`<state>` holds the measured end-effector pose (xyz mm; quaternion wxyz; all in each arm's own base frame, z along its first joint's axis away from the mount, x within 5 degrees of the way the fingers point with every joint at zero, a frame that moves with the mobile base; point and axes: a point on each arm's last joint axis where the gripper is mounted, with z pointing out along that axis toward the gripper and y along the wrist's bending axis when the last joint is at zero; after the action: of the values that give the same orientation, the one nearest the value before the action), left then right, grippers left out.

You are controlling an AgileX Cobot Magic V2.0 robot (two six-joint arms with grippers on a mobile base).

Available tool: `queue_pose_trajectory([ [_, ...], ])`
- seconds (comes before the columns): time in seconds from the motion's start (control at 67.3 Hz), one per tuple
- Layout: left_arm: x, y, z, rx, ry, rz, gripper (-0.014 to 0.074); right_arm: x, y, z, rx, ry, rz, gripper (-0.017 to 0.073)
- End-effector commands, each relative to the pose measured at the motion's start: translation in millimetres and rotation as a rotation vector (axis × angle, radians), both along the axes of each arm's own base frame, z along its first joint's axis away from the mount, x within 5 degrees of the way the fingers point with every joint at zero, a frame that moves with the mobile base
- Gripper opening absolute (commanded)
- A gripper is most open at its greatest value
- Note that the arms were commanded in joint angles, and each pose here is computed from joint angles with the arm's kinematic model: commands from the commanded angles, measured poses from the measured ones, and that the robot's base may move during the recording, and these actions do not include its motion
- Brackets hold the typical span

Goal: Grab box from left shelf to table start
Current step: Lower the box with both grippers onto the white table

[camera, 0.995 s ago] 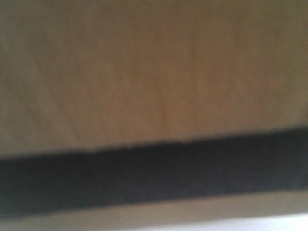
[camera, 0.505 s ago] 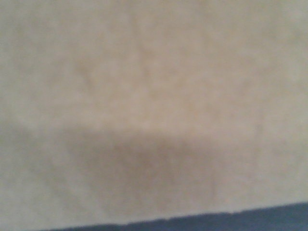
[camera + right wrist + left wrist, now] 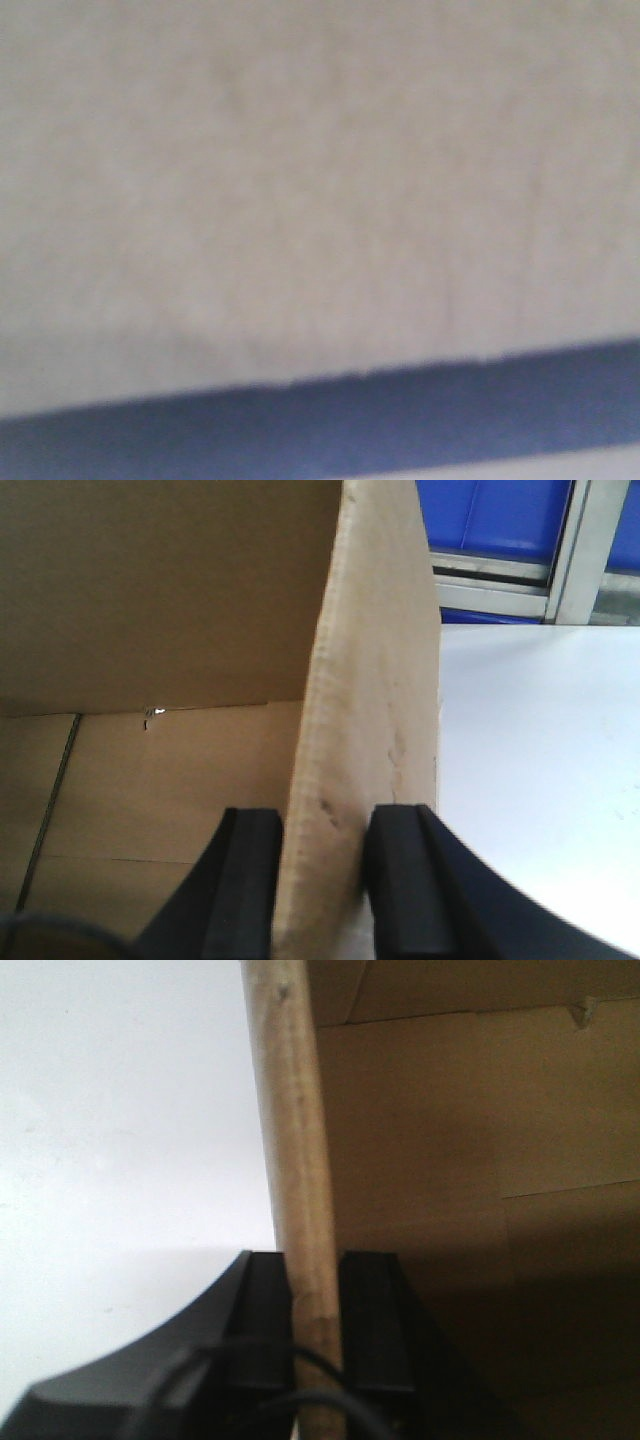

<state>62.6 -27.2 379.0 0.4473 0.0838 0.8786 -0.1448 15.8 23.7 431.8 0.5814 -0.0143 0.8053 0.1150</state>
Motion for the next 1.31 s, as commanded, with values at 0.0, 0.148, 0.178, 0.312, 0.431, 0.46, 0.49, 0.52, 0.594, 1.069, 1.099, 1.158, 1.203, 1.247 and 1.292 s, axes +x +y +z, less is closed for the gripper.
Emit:
queue_pose_trajectory([
  [0.0, 0.8, -4.8, 21.5, -0.086, -0.154, -0.042, -0.0094, 4.1, -0.5, 22.5, 0.063, -0.172, -0.024, 0.0059],
  [0.148, 3.3, -3.4, 31.8, -0.098, -0.253, -0.027, -0.0093, 17.0, -0.4, 16.8, 0.057, -0.069, -0.01, 0.0059],
  [0.178, 3.8, -3.2, 34.8, -0.103, -0.274, -0.024, -0.0093, 21.6, -0.5, 16.0, 0.056, -0.042, -0.007, 0.0059],
  [0.312, 14.0, -4.7, 45.5, -0.066, -0.276, -0.01, -0.0093, 51.8, -1.9, 13.5, 0.052, 0.103, 0.008, 0.0059],
  [0.431, 38.7, -15.0, 54.3, -0.016, -0.154, -0.013, -0.0093, 85.5, -3.8, 11.7, 0.036, 0.24, 0.03, 0.0059],
  [0.46, 45.1, -17.7, 55.7, -0.006, -0.128, -0.014, -0.0093, 92.3, -4.2, 10.8, 0.03, 0.264, 0.035, 0.0059],
  [0.49, 52.2, -20.7, 57.5, 0.002, -0.11, -0.014, -0.0093, 99.3, -4.7, 9.4, 0.028, 0.285, 0.038, 0.0059],
  [0.52, 59.3, -23.1, 58.8, 0.015, -0.093, -0.012, -0.0093, 105.7, -5.2, 8.3, 0.023, 0.303, 0.042, 0.0059],
  [0.594, 78.2, -29.4, 59.7, 0.048, -0.061, -0.006, -0.0093, 120.2, -6.4, 3.1, 0.008, 0.344, 0.053, 0.0059],
  [1.069, 183.5, -33.7, 5.9, 0.114, 0.167, 0.13, -0.0093, 199.7, -14.6, -33.9, -0.065, 0.466, 0.088, 0.0059],
  [1.099, 186.6, -31.7, 3.5, 0.116, 0.175, 0.141, -0.0093, 204.9, -15.1, -37.4, -0.066, 0.477, 0.089, 0.0059],
  [1.158, 191.1, -31.5, -0.7, 0.118, 0.191, 0.145, -0.0093, 211.9, -15.8, -42.8, -0.07, 0.493, 0.092, 0.0059],
  [1.203, 194.1, -32.2, -3.2, 0.125, 0.195, 0.14, -0.0093, 217.7, -16.3, -47.6, -0.073, 0.512, 0.096, 0.0059],
  [1.247, 196.4, -32.8, -5.2, 0.13, 0.198, 0.137, -0.0093, 223.1, -16.8, -52.1, -0.073, 0.528, 0.098, 0.0059],
  [1.292, 199.8, -33.6, -8.7, 0.136, 0.208, 0.134, -0.0093, 229.0, -17.4, -57.1, -0.071, 0.544, 0.098, 0.0059],
])
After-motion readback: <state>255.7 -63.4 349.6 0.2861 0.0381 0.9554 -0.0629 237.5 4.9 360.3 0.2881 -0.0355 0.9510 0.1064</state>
